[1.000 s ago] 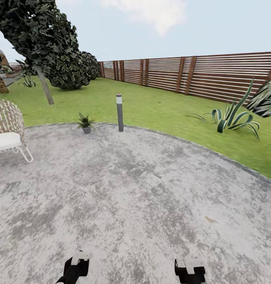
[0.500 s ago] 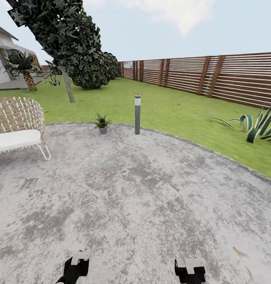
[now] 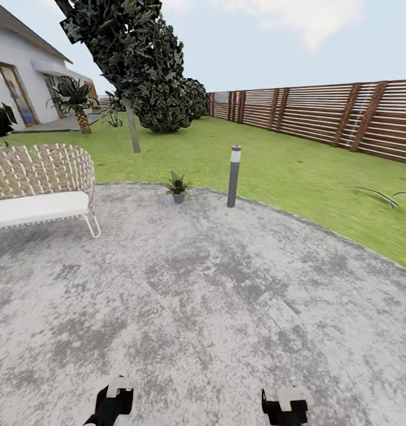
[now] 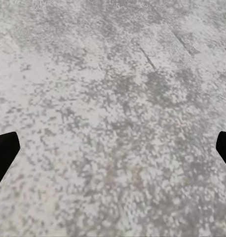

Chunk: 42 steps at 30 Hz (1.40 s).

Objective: Pick up the pesticide atomizer in the garden and spray insectifuge to fully cover both potted plants in the garden.

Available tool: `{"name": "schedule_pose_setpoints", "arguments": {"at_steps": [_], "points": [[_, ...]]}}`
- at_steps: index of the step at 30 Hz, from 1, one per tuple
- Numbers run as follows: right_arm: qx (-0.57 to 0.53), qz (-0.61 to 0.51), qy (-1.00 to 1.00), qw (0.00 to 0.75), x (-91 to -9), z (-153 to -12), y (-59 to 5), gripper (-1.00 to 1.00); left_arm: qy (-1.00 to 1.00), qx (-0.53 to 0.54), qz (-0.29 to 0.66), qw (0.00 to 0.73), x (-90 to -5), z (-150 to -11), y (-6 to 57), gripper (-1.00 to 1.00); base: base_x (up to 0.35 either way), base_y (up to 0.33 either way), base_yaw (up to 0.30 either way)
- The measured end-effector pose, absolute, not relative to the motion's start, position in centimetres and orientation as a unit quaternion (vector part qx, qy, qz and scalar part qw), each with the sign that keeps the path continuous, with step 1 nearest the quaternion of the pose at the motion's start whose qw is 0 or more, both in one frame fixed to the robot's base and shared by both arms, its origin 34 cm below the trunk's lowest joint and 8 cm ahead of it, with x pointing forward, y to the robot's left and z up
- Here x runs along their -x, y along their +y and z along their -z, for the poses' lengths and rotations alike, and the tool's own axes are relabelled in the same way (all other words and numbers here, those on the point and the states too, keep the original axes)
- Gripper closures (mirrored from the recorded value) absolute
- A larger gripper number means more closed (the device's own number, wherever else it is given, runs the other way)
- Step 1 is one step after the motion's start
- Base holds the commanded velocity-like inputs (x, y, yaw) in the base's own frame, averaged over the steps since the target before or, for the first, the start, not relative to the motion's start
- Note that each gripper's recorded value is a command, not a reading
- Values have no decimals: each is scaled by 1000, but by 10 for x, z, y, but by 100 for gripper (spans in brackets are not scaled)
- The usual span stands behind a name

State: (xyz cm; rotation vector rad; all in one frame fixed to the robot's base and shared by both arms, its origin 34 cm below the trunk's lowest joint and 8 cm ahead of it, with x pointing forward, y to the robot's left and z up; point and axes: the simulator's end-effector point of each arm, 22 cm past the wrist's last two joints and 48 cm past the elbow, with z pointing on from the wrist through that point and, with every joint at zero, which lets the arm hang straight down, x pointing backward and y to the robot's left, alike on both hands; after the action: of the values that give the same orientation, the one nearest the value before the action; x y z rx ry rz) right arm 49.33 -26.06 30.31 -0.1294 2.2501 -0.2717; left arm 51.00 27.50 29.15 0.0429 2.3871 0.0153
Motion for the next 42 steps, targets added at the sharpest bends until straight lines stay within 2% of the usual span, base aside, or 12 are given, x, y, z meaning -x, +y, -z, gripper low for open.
{"name": "schedule_pose_setpoints", "arguments": {"at_steps": [23, 42], "points": [[52, 108, 899, 422, -493, -303, -261, -100, 930, -16, -6, 368, -509, -291, 275, 100, 340, 0, 272], [52, 109, 898, 422, -493, -303, -262, -100, 930, -17, -6, 368, -510, -291, 275, 100, 340, 0, 14]]}}
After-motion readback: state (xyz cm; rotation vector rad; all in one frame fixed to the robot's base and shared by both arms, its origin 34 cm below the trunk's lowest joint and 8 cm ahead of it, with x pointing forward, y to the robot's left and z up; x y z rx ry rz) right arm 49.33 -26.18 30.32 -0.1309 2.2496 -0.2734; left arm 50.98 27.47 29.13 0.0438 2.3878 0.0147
